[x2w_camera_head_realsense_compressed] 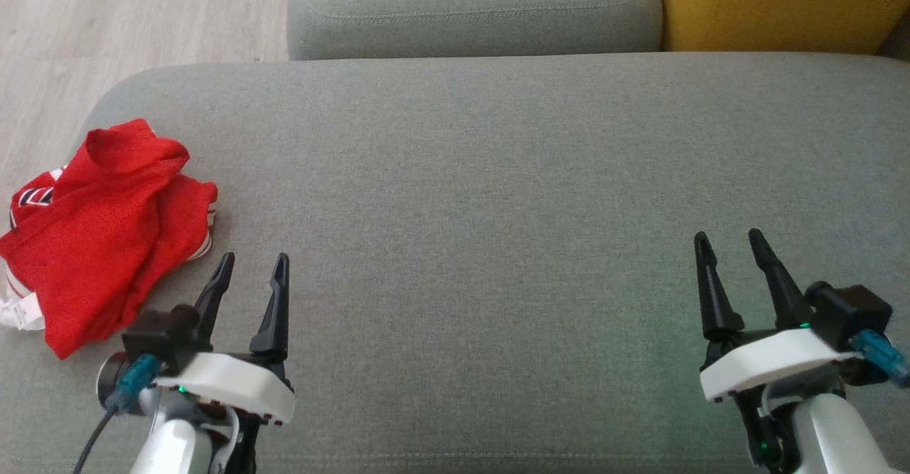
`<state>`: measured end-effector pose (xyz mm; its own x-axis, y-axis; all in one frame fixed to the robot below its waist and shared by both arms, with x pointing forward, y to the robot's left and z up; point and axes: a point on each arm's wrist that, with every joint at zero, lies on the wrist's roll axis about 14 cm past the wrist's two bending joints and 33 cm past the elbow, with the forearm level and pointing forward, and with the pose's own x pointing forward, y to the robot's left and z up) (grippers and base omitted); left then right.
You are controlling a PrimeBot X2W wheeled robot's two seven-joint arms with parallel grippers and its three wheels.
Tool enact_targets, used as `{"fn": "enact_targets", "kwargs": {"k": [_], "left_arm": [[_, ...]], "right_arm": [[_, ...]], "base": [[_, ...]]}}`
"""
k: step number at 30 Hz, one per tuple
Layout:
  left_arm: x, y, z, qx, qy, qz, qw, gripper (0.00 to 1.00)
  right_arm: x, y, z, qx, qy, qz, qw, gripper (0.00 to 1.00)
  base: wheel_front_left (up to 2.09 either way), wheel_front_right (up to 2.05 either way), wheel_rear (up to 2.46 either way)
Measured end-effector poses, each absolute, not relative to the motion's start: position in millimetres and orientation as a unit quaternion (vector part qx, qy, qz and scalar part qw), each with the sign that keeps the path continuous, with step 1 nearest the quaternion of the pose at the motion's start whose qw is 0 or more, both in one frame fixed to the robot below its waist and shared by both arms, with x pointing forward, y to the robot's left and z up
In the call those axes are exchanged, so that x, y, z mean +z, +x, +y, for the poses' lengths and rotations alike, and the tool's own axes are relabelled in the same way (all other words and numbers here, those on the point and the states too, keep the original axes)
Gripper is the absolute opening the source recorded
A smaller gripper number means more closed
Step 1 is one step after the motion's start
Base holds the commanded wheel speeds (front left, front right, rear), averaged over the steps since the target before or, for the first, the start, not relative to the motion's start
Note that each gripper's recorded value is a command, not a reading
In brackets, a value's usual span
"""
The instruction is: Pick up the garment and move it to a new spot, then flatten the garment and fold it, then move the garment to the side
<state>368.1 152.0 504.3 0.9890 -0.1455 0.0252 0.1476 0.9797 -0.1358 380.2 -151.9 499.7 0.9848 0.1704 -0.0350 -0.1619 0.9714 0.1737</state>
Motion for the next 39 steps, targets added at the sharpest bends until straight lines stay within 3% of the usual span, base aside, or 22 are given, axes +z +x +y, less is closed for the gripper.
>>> {"fn": "enact_targets", "kwargs": {"k": [21,39], "left_arm": [[497.9,364.7,153.5,-0.075,0.021,-0.02,0.997,1.0],[491.8,366.3,157.0,-0.068,0.014,-0.009,0.998,1.0]], "right_arm": [[494.2,375.3,-147.0,0.082,0.037,0.021,0.996,1.0],[492.3,375.3,-150.7,0.073,0.05,0.024,0.996,1.0]], "base": [[0.0,0.0,0.0],[0.0,0.0,0.0]]}}
